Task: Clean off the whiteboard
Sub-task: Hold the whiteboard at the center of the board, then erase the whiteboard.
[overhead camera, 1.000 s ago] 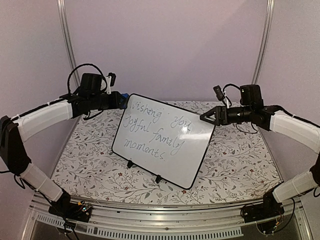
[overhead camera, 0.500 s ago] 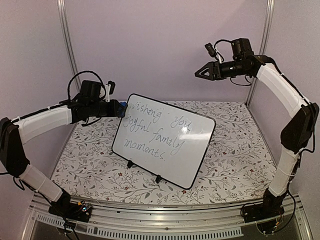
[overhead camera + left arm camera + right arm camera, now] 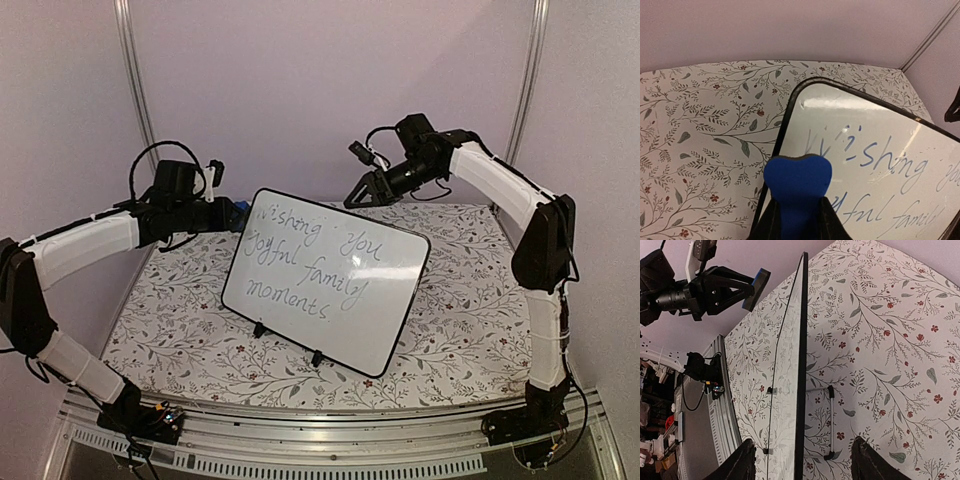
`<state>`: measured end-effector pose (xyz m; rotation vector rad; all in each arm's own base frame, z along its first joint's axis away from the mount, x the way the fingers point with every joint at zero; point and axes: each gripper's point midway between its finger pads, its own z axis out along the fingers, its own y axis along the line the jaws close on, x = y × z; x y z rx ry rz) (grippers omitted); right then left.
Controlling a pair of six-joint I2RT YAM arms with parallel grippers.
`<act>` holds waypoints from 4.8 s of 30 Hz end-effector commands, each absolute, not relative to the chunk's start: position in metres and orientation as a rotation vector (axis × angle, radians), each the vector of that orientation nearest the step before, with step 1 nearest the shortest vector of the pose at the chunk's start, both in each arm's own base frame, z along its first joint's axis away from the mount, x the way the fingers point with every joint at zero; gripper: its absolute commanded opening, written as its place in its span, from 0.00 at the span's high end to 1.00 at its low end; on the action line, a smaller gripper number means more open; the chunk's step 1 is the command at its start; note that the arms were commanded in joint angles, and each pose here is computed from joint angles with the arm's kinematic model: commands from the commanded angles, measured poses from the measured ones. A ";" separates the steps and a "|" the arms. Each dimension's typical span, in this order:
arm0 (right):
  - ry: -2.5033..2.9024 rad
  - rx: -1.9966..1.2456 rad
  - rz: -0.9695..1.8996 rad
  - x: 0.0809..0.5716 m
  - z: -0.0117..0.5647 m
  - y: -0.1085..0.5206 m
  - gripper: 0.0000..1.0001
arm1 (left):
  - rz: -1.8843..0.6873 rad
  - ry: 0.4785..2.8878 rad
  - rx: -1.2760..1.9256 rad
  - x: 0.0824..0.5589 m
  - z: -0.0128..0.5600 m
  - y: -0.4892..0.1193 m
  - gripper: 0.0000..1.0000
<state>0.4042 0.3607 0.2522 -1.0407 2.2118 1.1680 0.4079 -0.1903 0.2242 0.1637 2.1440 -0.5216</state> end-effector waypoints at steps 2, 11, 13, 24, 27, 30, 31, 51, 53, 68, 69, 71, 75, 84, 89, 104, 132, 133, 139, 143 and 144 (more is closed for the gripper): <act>2.220 -1.086 1.229 0.390 0.247 0.373 0.38 | -0.540 2.110 0.153 0.408 0.234 -0.186 1.00; 2.261 -1.104 1.163 0.380 0.238 0.376 0.44 | -0.545 2.109 0.151 0.408 0.234 -0.186 1.00; 2.266 -1.102 1.161 0.379 0.236 0.375 0.47 | -0.547 2.108 0.150 0.408 0.233 -0.186 1.00; 2.273 -1.079 1.222 0.359 0.255 0.378 0.90 | -0.575 2.036 0.238 0.408 0.243 -0.186 1.00; 2.282 -1.071 1.207 0.353 0.258 0.378 0.97 | -0.599 1.994 0.284 0.407 0.251 -0.185 1.00; 2.290 -1.069 1.195 0.348 0.259 0.378 1.00 | -0.623 1.965 0.351 0.403 0.255 -0.192 1.00; 2.291 -1.069 1.188 0.348 0.258 0.378 1.00 | -0.641 1.960 0.376 0.402 0.255 -0.196 1.00; 2.269 -1.062 1.169 0.346 0.269 0.377 1.00 | -0.557 2.087 0.425 0.436 0.231 -0.221 1.00; 2.270 -1.062 1.171 0.345 0.269 0.377 1.00 | -0.538 2.107 0.412 0.438 0.224 -0.219 1.00; 2.280 -1.058 1.155 0.347 0.265 0.376 1.00 | -0.550 2.178 0.394 0.430 0.188 -0.218 1.00; 2.281 -1.059 1.154 0.347 0.265 0.376 1.00 | -0.554 2.185 0.391 0.428 0.185 -0.218 1.00; 2.280 -1.058 1.151 0.347 0.266 0.375 1.00 | -0.562 2.198 0.392 0.424 0.181 -0.221 1.00; 2.280 -1.059 1.151 0.347 0.266 0.375 1.00 | -0.526 2.246 0.403 0.417 0.169 -0.226 1.00; 2.275 -1.060 1.147 0.345 0.268 0.374 1.00 | -0.536 2.297 0.400 0.410 0.163 -0.231 1.00; 2.279 -1.060 1.143 0.344 0.267 0.373 1.00 | -0.575 2.288 0.372 0.403 0.164 -0.231 1.00; 2.284 -1.057 1.142 0.343 0.265 0.372 1.00 | -0.592 2.174 0.336 0.441 0.207 -0.230 1.00; 2.287 -1.054 1.142 0.343 0.265 0.373 1.00 | -0.664 2.285 0.204 0.415 0.164 -0.225 1.00; 2.287 -1.055 1.141 0.343 0.265 0.372 1.00 | -0.670 2.294 0.202 0.412 0.160 -0.226 1.00; 2.284 -1.055 1.141 0.343 0.266 0.373 1.00 | -0.686 2.299 0.211 0.402 0.155 -0.230 1.00; 2.290 -1.053 1.142 0.343 0.265 0.372 1.00 | -0.689 2.261 0.228 0.412 0.171 -0.235 1.00; 2.287 -1.054 1.142 0.342 0.266 0.373 1.00 | -0.694 2.251 0.236 0.414 0.175 -0.237 1.00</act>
